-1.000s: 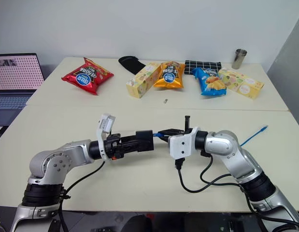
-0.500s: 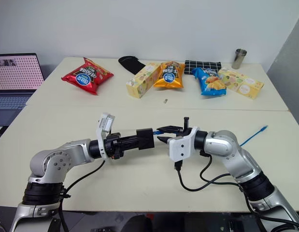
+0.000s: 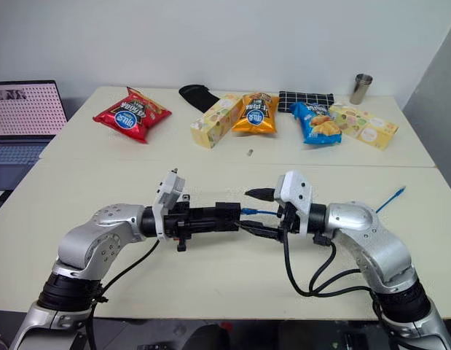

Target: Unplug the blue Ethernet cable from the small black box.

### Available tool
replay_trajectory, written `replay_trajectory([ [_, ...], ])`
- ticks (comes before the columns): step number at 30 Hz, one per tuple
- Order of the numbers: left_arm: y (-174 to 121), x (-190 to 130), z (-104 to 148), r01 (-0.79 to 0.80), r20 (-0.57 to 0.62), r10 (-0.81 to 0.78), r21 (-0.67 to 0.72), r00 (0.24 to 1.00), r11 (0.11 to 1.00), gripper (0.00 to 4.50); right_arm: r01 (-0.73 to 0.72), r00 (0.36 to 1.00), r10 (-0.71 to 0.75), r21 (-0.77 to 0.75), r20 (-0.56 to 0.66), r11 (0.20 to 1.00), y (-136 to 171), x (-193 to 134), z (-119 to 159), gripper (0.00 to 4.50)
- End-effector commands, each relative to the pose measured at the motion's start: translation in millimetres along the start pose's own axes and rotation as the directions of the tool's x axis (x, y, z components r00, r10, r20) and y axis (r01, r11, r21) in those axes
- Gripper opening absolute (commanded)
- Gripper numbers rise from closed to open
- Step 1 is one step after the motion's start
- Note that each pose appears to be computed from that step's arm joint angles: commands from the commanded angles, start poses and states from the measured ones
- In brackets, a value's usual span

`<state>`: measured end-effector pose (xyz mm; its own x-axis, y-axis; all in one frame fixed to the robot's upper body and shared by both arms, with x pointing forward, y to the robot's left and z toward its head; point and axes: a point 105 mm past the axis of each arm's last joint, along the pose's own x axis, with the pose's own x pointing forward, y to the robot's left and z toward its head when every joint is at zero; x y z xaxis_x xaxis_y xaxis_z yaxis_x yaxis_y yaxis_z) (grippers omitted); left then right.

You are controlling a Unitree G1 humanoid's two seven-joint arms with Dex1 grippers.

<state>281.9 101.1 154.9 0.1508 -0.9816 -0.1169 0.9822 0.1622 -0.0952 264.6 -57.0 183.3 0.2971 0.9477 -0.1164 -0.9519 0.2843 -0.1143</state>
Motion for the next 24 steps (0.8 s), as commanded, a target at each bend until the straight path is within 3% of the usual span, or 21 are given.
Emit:
replay_trajectory([
  [1,-8,1,13,0.053,0.005,-0.054,0.078,0.999,0.996,0.8,-0.035,0.999,0.034,0.115,0.018,0.993,4,-3,3,3.39],
  [7,-14,-1,12,0.081,-0.006,-0.08,0.083,0.997,0.993,0.8,-0.068,0.998,0.066,0.212,0.018,0.975,2,-2,1,3.39],
  [18,-18,-2,12,0.103,-0.012,-0.102,0.078,0.995,0.992,0.8,-0.109,0.994,0.109,0.257,0.013,0.96,1,-6,2,3.39],
  [24,-20,-1,11,0.117,-0.015,-0.116,0.078,0.993,0.99,0.8,-0.121,0.992,0.125,0.243,-0.004,0.963,3,-5,0,2.19],
])
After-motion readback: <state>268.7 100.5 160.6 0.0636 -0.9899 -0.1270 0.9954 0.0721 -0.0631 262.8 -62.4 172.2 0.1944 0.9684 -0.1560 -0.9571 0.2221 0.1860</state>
